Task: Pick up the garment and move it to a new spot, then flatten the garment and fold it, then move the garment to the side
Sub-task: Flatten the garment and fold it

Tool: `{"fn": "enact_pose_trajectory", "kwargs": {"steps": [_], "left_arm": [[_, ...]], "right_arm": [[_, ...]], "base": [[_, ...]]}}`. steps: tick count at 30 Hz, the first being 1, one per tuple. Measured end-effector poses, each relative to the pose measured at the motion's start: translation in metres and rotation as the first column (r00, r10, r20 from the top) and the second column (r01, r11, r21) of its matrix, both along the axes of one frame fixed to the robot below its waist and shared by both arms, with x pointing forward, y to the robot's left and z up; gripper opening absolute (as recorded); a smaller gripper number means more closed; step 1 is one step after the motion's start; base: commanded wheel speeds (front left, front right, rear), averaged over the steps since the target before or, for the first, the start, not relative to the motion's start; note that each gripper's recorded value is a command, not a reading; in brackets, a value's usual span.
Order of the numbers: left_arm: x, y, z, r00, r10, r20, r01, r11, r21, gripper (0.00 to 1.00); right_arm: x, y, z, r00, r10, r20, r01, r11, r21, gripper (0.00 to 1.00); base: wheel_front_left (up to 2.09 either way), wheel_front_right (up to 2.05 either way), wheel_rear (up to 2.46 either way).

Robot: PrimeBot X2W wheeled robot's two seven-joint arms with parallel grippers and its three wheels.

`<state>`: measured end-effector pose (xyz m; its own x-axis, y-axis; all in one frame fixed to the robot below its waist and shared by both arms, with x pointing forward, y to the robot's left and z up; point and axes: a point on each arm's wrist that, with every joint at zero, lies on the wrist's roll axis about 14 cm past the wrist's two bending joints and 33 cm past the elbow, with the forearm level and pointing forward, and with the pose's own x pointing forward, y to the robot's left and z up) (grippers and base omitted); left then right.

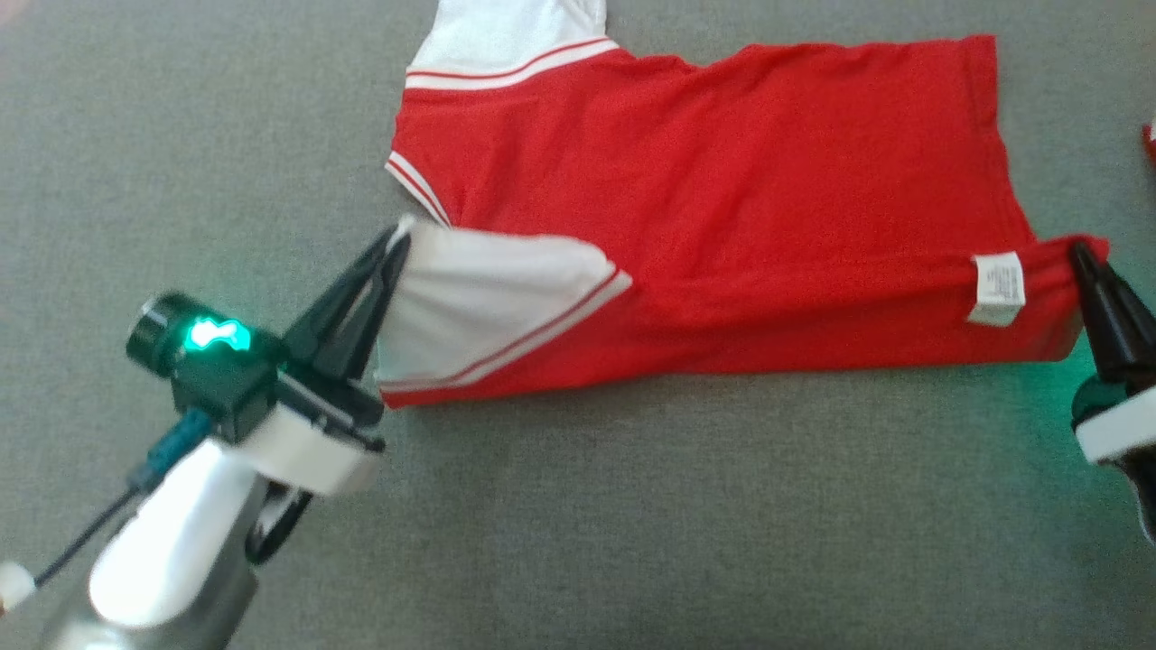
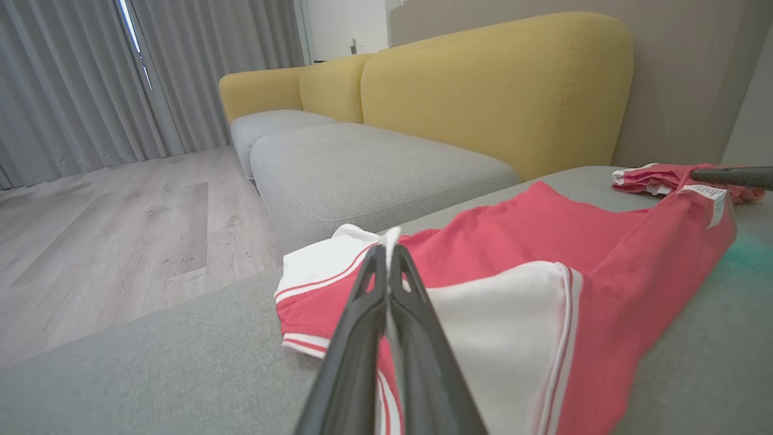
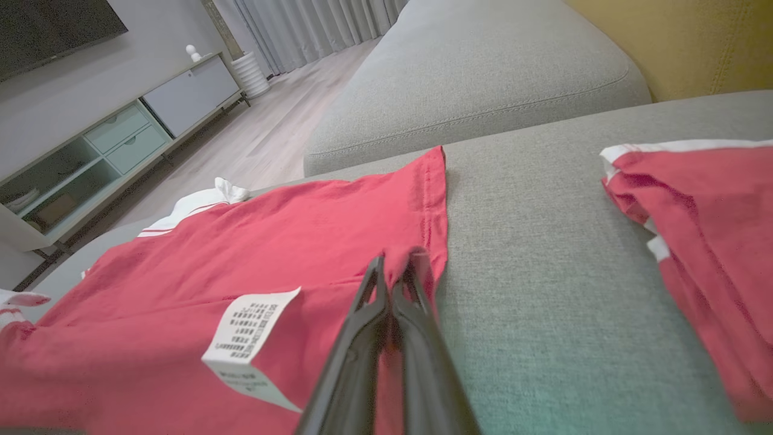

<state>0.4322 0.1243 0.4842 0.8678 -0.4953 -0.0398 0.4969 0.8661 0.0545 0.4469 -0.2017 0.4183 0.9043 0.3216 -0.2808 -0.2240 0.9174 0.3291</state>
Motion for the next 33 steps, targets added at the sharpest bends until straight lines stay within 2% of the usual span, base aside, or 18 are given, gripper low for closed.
{"fn": "enact_pose_trajectory", "kwargs": {"steps": [10, 11, 12, 13, 14, 15, 16, 24, 26, 27, 30, 33], "left_arm": [[0.036, 0.003, -0.021, 1.000, 0.002, -0.024, -0.001, 0.998, 0.070, 0.00], [0.038, 0.003, -0.024, 1.000, 0.007, -0.031, -0.004, 0.997, 0.073, 0.00], [0.039, 0.004, -0.028, 0.999, 0.013, -0.037, -0.010, 0.997, 0.076, 0.25], [0.040, 0.005, -0.031, 0.999, 0.022, -0.046, -0.018, 0.997, 0.073, 0.47], [0.040, 0.005, -0.034, 0.998, 0.029, -0.057, -0.025, 0.997, 0.070, 0.75], [0.040, 0.005, -0.037, 0.997, 0.034, -0.064, -0.029, 0.997, 0.071, 0.96], [0.040, 0.006, -0.039, 0.997, 0.042, -0.069, -0.037, 0.997, 0.073, 1.00], [0.040, 0.015, -0.023, 0.986, 0.162, -0.031, -0.163, 0.987, -0.003, 1.00], [0.022, 0.016, -0.037, 0.974, 0.207, -0.086, -0.211, 0.977, -0.033, 1.00], [-0.004, 0.014, -0.058, 0.956, 0.239, -0.172, -0.253, 0.965, -0.067, 1.00], [-0.039, 0.011, -0.085, 0.915, 0.278, -0.293, -0.319, 0.942, -0.101, 1.00], [-0.059, 0.013, -0.105, 0.878, 0.308, -0.366, -0.359, 0.930, -0.079, 1.00]], "right_arm": [[0.029, 0.011, -0.021, 0.999, 0.023, -0.033, -0.024, 0.999, -0.031, 0.00], [0.031, 0.011, -0.024, 0.999, 0.024, -0.038, -0.025, 0.999, -0.035, 0.09], [0.032, 0.011, -0.026, 0.999, 0.024, -0.045, -0.026, 0.999, -0.040, 0.35], [0.033, 0.009, -0.029, 0.998, 0.021, -0.051, -0.023, 0.999, -0.046, 0.81], [0.034, 0.007, -0.032, 0.998, 0.012, -0.057, -0.015, 0.999, -0.052, 1.00], [0.035, 0.005, -0.034, 0.998, 0.006, -0.056, -0.010, 0.998, -0.059, 1.00], [0.036, 0.004, -0.034, 0.999, 0.006, -0.051, -0.010, 0.998, -0.068, 1.00], [0.033, 0.000, -0.021, 0.999, 0.030, 0.014, -0.027, 0.989, -0.142, 1.00], [0.029, -0.006, -0.015, 0.999, 0.015, 0.037, -0.009, 0.988, -0.153, 1.00], [0.021, -0.011, -0.012, 0.999, -0.003, 0.042, 0.010, 0.988, -0.154, 1.00], [0.006, -0.014, -0.008, 0.998, -0.036, 0.050, 0.042, 0.990, -0.135, 1.00], [-0.007, -0.015, -0.004, 0.997, -0.054, 0.059, 0.061, 0.991, -0.122, 1.00]], "base": [[0.00, 0.00, 0.00], [0.00, 0.00, 0.00], [0.00, 0.00, 0.00], [0.00, 0.00, 0.00], [0.00, 0.00, 0.00], [0.00, 0.00, 0.00], [0.00, 0.00, 0.00], [0.00, 0.00, 0.00], [0.00, 0.00, 0.00], [0.00, 0.00, 0.00], [0.00, 0.00, 0.00], [0.00, 0.00, 0.00]]}}
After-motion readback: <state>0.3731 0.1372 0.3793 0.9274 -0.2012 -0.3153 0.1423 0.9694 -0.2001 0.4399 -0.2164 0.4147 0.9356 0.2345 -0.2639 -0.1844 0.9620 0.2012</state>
